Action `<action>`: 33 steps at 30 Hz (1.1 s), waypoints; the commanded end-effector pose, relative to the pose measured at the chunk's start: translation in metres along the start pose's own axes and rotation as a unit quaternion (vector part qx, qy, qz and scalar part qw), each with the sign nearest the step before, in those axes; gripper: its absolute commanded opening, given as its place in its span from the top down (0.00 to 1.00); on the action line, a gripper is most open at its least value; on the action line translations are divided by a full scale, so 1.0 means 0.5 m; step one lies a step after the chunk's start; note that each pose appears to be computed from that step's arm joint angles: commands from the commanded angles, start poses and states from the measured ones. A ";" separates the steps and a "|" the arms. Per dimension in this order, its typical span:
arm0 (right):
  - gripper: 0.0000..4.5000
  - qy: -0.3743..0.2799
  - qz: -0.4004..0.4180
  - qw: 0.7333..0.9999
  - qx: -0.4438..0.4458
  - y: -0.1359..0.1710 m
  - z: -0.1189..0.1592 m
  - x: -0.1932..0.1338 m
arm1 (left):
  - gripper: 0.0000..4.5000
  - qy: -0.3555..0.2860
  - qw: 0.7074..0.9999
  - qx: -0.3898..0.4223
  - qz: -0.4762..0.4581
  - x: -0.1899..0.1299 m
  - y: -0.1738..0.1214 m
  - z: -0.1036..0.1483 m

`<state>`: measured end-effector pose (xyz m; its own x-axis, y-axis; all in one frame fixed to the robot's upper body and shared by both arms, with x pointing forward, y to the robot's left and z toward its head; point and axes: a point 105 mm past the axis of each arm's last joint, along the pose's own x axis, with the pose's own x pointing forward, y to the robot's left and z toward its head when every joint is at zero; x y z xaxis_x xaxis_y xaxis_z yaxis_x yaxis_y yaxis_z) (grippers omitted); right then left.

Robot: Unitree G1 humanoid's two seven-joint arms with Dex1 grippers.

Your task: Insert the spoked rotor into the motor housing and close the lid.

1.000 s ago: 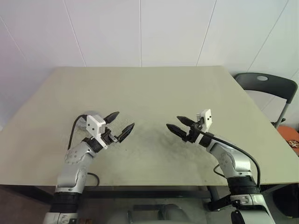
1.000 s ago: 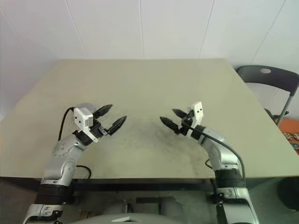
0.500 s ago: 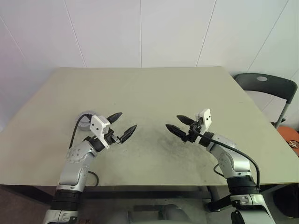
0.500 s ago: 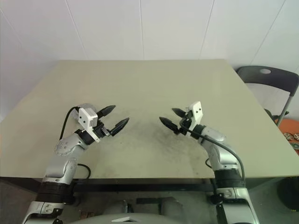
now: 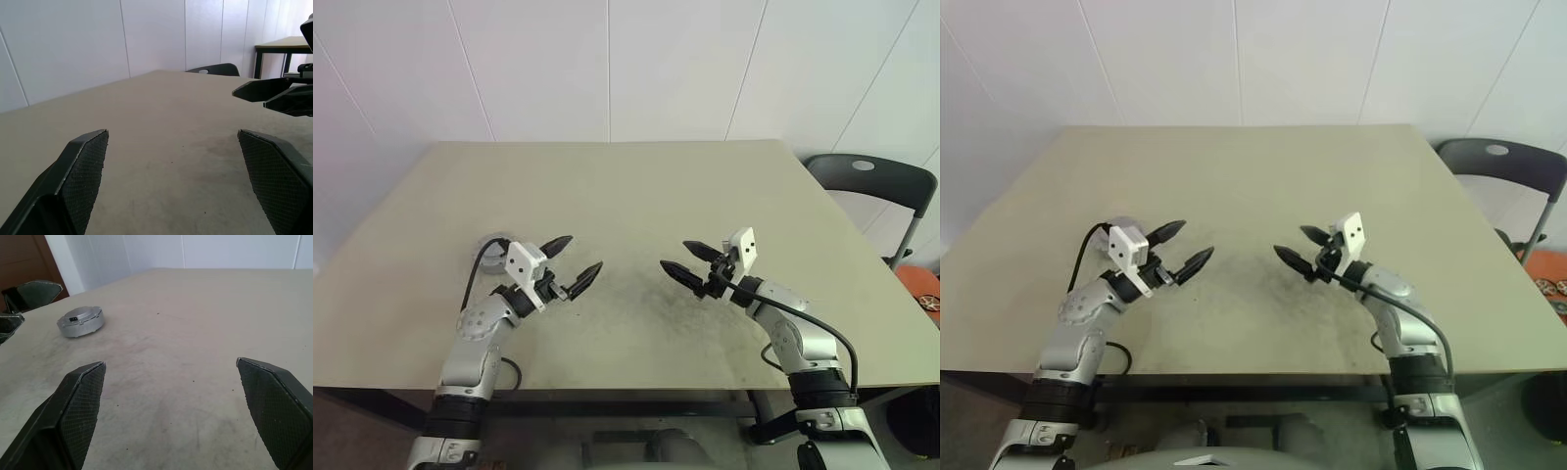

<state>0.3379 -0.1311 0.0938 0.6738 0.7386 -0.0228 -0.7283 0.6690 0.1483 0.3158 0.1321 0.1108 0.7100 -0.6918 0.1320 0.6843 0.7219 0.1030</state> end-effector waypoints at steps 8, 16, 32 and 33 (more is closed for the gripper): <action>0.01 -0.028 0.020 0.999 -0.031 0.013 0.034 0.014 | 0.00 -0.018 1.000 0.022 -0.001 0.003 0.003 0.023; 0.01 -0.029 0.018 0.999 -0.037 0.009 0.038 0.015 | 0.00 -0.017 1.000 0.023 -0.002 0.006 0.001 0.023; 0.01 -0.029 0.015 0.999 -0.041 0.007 0.036 0.013 | 0.00 -0.013 1.000 0.025 -0.008 0.005 0.000 0.020; 0.01 -0.029 0.015 0.999 -0.041 0.006 0.036 0.013 | 0.00 -0.013 1.000 0.025 -0.008 0.005 0.000 0.020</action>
<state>0.3390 -0.1258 0.0976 0.6579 0.7531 -0.0063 -0.7484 0.6547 0.1063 0.3153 0.1318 0.1088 0.7060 -0.6979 0.1202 0.6886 0.7162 0.1137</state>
